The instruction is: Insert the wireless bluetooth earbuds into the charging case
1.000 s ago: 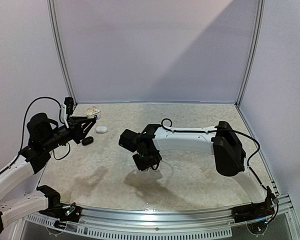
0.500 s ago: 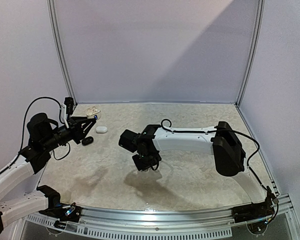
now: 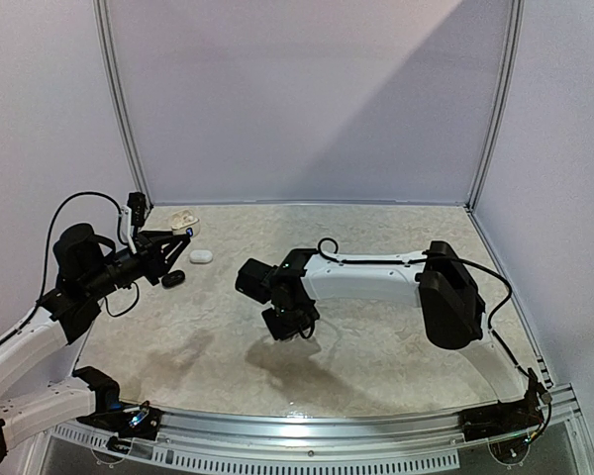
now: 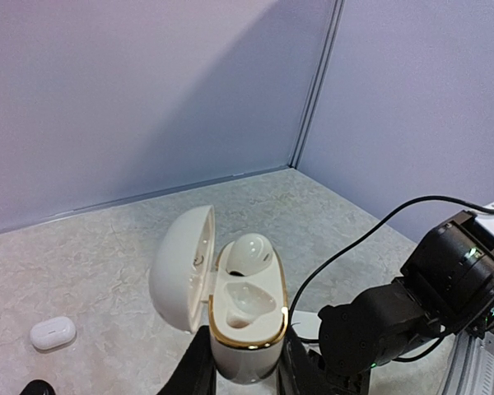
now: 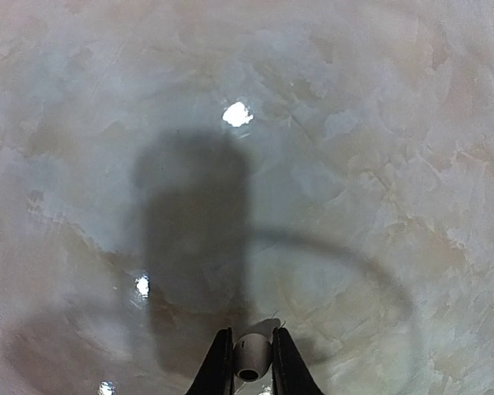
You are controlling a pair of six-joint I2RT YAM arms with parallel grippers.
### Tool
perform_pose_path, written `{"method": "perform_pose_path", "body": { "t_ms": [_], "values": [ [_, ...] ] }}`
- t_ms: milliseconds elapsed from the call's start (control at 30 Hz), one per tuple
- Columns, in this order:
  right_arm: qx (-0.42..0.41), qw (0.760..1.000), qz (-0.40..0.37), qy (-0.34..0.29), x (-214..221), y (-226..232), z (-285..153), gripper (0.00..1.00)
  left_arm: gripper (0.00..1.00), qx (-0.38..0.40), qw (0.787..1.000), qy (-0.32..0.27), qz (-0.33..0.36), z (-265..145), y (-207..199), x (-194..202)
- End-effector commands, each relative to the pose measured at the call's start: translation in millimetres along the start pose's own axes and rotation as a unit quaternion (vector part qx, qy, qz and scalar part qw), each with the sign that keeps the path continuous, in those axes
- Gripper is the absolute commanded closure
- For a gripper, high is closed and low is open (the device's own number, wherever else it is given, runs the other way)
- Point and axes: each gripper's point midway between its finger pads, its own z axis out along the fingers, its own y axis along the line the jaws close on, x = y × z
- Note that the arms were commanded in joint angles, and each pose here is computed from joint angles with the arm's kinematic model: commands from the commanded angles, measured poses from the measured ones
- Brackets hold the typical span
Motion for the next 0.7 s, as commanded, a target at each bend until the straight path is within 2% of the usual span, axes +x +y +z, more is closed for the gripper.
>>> {"method": "perform_pose_path", "body": {
  "t_ms": [0, 133, 233, 400, 667],
  "values": [
    [0.003, 1.000, -0.008, 0.020, 13.0, 0.8, 11.7, 0.92, 1.00, -0.003, 1.000, 0.005, 0.006, 0.2, 2.1, 5.8],
    [-0.023, 1.000, 0.005, -0.007, -1.3, 10.0, 1.4, 0.96, 1.00, -0.003, 1.000, 0.005, 0.006, 0.3, 2.2, 6.3],
    [-0.086, 0.995, 0.018, -0.055, -18.7, 29.9, -7.2, 0.97, 1.00, -0.004, 1.000, 0.004, 0.006, 0.2, 2.6, 6.0],
    [-0.221, 0.957, 0.093, -0.164, -45.6, 53.8, -33.4, 0.99, 1.00, -0.004, 1.000, 0.006, 0.008, 0.2, 2.7, 6.1],
    [-0.322, 0.913, 0.157, -0.196, -34.8, 69.1, -24.2, 0.99, 1.00, -0.004, 1.000, 0.008, 0.008, 0.9, 3.2, 7.8]
  ]
}}
